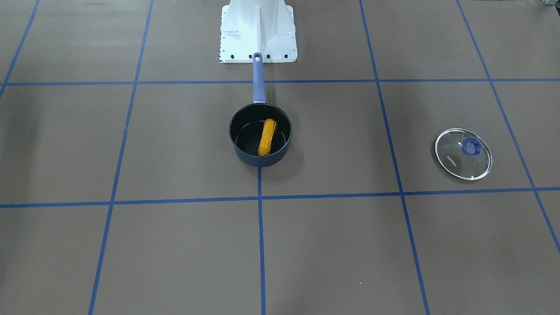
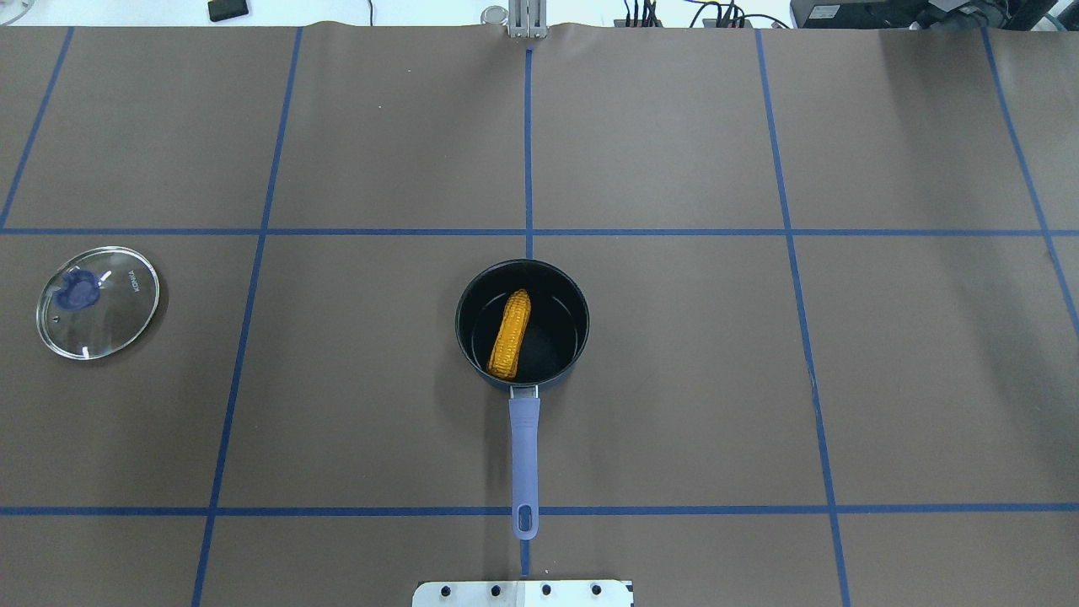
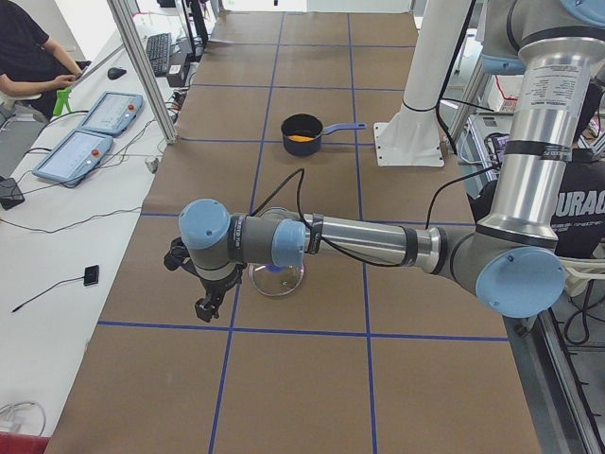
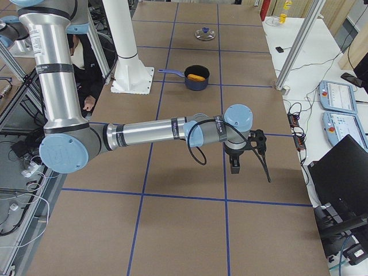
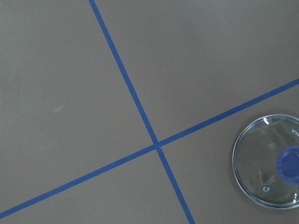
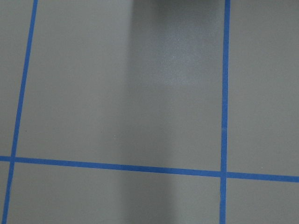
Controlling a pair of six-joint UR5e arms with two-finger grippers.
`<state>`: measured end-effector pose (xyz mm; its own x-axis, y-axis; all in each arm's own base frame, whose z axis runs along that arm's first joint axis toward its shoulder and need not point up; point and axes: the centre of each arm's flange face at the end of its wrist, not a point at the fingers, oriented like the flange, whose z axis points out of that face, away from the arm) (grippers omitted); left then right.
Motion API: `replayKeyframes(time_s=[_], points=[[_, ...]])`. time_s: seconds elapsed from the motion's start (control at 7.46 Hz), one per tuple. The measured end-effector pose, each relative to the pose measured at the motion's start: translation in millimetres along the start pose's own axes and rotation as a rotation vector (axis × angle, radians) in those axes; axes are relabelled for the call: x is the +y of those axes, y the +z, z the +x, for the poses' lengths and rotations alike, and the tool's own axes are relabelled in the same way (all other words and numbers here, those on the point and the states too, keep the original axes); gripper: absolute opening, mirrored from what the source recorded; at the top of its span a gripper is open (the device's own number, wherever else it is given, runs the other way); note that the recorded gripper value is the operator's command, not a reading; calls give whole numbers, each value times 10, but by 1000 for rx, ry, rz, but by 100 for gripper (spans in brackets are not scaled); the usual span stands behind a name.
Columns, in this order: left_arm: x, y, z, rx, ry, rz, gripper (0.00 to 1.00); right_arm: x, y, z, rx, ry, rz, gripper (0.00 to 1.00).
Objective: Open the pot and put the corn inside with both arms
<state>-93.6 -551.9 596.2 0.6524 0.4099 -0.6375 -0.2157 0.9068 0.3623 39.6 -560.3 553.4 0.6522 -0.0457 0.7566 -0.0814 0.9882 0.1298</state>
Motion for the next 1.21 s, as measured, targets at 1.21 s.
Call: replayKeyframes(time_s=[1.21], points=[[807,133,-60,-9,-32,22,99,31,12,68,44,3,2,100]])
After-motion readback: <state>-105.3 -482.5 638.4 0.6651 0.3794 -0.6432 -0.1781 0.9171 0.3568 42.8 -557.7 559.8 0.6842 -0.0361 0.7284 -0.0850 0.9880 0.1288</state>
